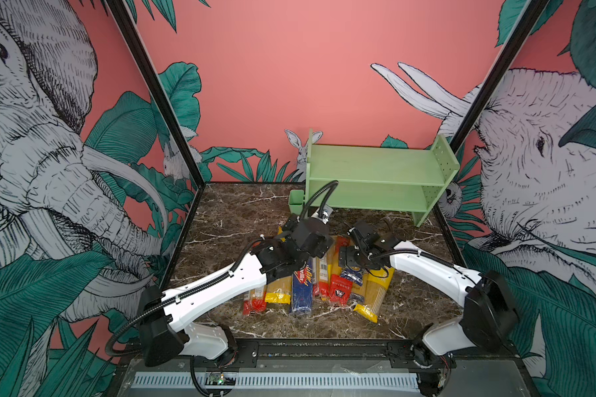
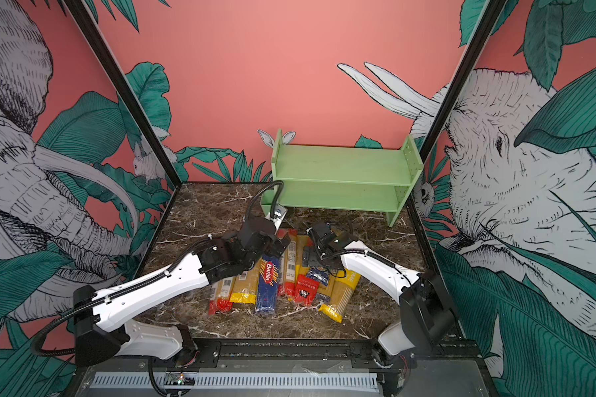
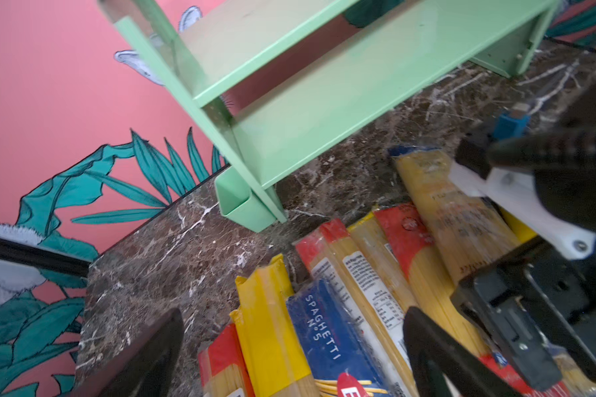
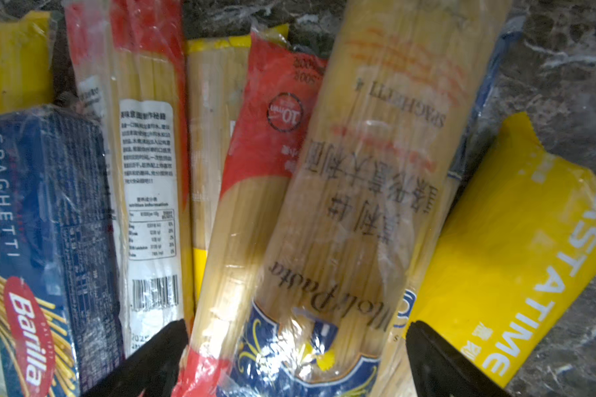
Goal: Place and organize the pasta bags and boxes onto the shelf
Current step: 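Grasp the clear Chinese-text spaghetti bag with the right gripper while the left arm moves, then lift the clear spaghetti bag with the right gripper toward the upper shelf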
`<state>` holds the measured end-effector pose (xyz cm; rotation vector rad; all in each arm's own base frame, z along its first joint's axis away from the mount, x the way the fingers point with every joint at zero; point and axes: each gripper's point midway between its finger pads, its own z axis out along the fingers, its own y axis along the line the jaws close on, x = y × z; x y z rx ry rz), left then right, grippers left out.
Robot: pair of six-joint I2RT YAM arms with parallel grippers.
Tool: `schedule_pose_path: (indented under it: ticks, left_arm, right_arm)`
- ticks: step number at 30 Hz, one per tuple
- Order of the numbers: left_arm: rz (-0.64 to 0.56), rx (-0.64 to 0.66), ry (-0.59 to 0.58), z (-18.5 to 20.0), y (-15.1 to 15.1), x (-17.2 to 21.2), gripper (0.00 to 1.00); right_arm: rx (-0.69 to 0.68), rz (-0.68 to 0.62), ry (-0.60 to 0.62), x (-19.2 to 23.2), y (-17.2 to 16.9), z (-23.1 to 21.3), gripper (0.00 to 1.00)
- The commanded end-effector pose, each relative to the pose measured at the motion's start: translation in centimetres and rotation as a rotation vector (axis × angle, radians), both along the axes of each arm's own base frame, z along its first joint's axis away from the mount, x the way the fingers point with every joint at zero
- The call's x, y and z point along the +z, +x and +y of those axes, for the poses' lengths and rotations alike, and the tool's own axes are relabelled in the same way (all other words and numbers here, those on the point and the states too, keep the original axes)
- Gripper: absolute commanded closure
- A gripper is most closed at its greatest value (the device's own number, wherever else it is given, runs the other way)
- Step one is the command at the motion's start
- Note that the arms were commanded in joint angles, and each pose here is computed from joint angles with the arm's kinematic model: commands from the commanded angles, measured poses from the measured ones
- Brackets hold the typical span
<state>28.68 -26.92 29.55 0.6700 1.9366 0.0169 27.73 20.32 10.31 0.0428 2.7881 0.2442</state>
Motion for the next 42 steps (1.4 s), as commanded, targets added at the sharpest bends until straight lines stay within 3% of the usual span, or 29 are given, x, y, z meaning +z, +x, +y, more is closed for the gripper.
schedule_pose_path:
  ticks: [1,13,19,24,30,42]
  left_arm:
    - [0.021,-0.002,-0.074,1.8,-0.7,2.9,0.01]
    - [0.023,0.046,-0.063,1.8,0.7,3.6,0.01]
    - [0.030,0.037,-0.057,1.4,1.2,3.5,0.01]
    - [0.039,0.045,-0.063,1.7,1.9,3.2,0.01]
    - [0.048,0.043,-0.081,1.1,3.0,2.6,0.01]
    - [0.061,0.002,-0.080,-1.5,5.2,3.1,0.01]
  right_arm:
    - [-0.034,0.113,-0.056,-0.9,-1.3,-0.8,0.02]
    - [-0.063,0.163,-0.069,-2.4,-1.9,-2.3,0.02]
    - [-0.091,0.243,0.026,-5.5,-1.4,-2.2,0.12]
    - [-0.071,0.228,0.052,-5.3,-1.4,-2.1,0.25]
    - [-0.036,0.204,0.097,-3.6,-2.3,-2.0,0.55]
    - [-0.002,0.149,0.087,0.5,-5.6,-4.5,0.78]
